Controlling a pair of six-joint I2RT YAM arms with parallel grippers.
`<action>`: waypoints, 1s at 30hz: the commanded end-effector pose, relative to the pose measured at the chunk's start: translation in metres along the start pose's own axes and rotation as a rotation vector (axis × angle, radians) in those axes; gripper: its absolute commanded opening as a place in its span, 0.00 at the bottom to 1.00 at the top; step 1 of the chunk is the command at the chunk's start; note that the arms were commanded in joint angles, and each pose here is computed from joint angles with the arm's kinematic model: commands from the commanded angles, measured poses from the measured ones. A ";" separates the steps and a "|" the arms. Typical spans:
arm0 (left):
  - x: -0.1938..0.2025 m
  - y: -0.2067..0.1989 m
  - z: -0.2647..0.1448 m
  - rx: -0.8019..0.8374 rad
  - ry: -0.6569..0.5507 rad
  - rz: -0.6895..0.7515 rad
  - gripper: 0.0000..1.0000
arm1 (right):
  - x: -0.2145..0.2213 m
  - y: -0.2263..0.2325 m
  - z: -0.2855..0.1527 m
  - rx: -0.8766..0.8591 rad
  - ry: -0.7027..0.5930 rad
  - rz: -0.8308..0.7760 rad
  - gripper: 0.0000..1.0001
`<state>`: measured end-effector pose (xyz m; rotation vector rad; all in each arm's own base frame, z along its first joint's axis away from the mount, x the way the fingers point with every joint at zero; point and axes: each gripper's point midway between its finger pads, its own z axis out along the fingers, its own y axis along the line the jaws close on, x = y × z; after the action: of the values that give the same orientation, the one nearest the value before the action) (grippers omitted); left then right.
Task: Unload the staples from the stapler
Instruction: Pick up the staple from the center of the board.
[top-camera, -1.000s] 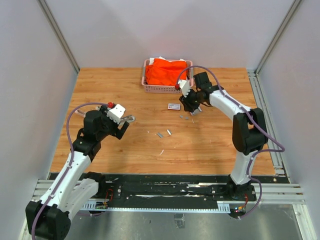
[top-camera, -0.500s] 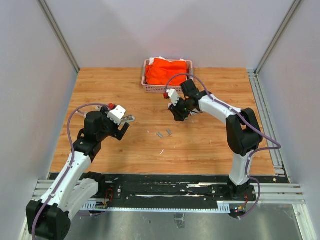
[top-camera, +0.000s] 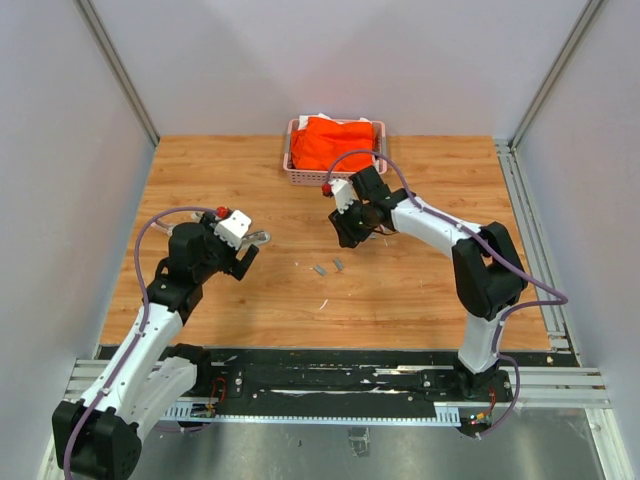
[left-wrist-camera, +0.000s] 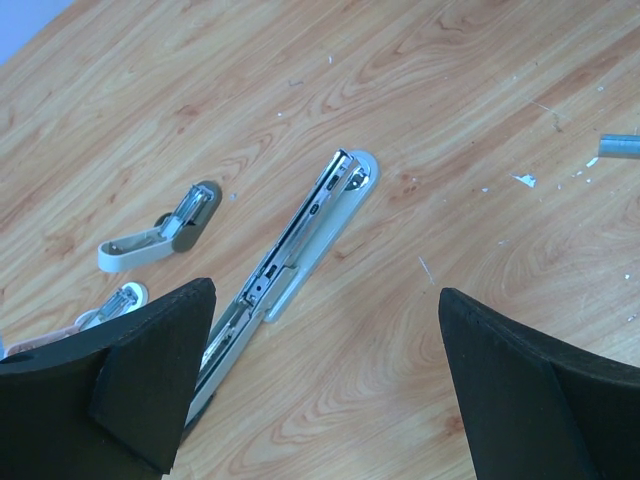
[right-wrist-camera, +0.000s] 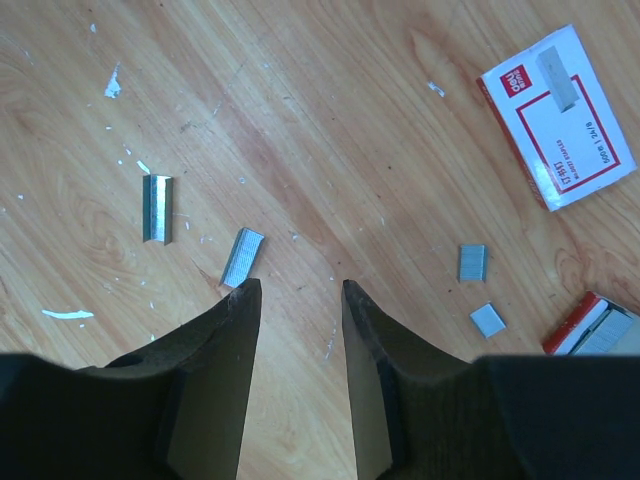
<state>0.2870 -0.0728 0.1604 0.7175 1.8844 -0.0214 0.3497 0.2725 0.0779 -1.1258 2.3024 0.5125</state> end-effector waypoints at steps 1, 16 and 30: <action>-0.006 0.005 -0.001 -0.029 -0.033 0.018 0.98 | 0.006 0.007 0.009 0.011 0.018 0.044 0.39; -0.003 0.005 0.001 -0.030 -0.027 0.021 0.98 | 0.027 0.020 0.028 -0.035 0.080 0.069 0.34; -0.002 0.005 0.002 -0.029 -0.024 0.023 0.98 | 0.035 0.028 0.039 -0.065 0.110 0.086 0.32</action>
<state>0.2878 -0.0699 0.1578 0.7147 1.8841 -0.0014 0.3327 0.2808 0.0371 -1.0908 2.4283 0.5451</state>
